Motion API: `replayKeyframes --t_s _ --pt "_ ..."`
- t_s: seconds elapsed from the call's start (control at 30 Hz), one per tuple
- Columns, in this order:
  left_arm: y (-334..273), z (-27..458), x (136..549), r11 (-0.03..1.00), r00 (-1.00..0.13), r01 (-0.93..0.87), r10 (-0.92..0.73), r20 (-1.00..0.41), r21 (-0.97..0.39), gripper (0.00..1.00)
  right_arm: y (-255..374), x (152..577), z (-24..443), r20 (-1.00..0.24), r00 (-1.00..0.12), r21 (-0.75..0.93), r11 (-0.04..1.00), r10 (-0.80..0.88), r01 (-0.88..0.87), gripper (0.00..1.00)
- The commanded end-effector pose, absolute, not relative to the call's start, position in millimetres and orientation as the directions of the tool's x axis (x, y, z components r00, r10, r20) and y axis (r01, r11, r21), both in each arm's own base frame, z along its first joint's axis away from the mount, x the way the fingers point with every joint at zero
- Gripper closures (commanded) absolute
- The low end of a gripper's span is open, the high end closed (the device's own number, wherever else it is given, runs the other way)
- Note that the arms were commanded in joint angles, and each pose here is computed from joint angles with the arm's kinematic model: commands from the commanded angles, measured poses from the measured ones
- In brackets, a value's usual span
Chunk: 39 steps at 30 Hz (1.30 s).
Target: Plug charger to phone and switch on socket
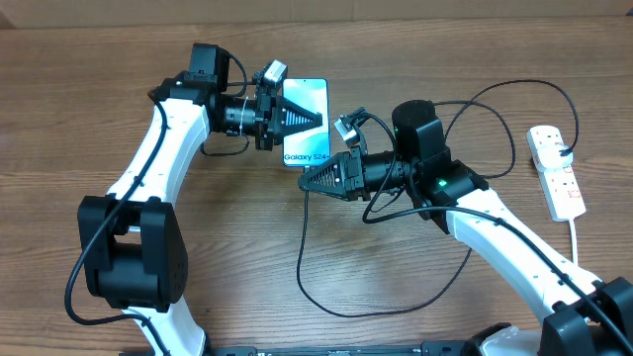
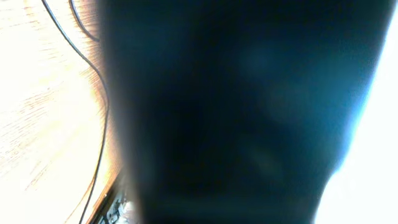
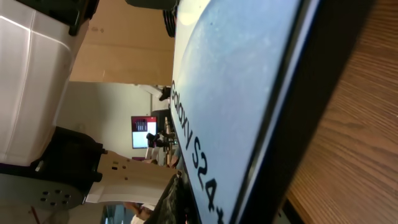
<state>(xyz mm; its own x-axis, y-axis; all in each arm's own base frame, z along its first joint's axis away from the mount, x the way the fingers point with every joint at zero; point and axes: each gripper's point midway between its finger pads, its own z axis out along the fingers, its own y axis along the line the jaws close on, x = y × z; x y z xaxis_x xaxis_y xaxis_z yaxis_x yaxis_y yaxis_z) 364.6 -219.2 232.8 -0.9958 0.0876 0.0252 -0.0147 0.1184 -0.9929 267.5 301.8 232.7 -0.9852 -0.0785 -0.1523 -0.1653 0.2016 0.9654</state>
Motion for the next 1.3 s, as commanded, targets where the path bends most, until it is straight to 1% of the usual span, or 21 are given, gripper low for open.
replayKeyframes --t_s 0.0,0.47,0.67,0.7,0.73,0.77,0.8,0.93,1.27 --pt "-225.3 251.1 353.3 0.022 -0.99 0.015 0.138 -0.012 -1.0 0.96 297.3 291.4 242.6 -0.227 -0.974 0.949 0.231 0.02 -0.217 0.96" --pt "-224.4 249.4 347.1 0.024 -0.99 0.005 0.139 -0.001 -1.0 0.96 297.7 292.9 245.1 -0.244 -0.97 0.946 0.226 0.024 -0.232 0.96" --pt "-224.4 249.4 347.0 0.024 -0.99 0.005 0.139 -0.002 -1.0 0.96 291.4 299.7 246.1 -0.248 -0.968 0.946 0.228 0.047 -0.232 0.96" --pt "-224.4 249.4 347.0 0.024 -0.99 0.006 0.139 -0.002 -1.0 0.96 289.6 301.5 246.2 -0.249 -0.967 0.946 0.229 0.052 -0.232 0.83" --pt "-224.4 249.4 347.0 0.024 -0.99 0.006 0.139 -0.002 -1.0 0.96 287.9 302.7 246.4 -0.249 -0.967 0.946 0.228 0.055 -0.23 0.53" --pt "-224.4 249.3 347.0 0.024 -0.99 0.006 0.139 -0.003 -1.0 0.96 286.2 302.7 248.1 -0.251 -0.967 0.947 0.219 0.05 -0.235 0.2" --pt "-224.4 249.1 347.1 0.026 -0.99 0.007 0.139 -0.004 -1.0 0.96 284.7 301.6 250.5 -0.259 -0.965 0.947 0.206 0.039 -0.246 0.0" --pt "-224.4 248.2 347.3 0.031 -0.99 0.008 0.138 -0.004 -0.999 0.96 279.2 290.6 257.5 -0.344 -0.938 0.927 0.143 -0.043 -0.347 0.0" --pt "-226.5 248.2 345.9 0.031 -0.99 0.008 0.144 -0.003 -0.999 0.96 270.4 293.2 255.2 -0.333 -0.942 0.931 0.146 -0.04 -0.335 0.0"
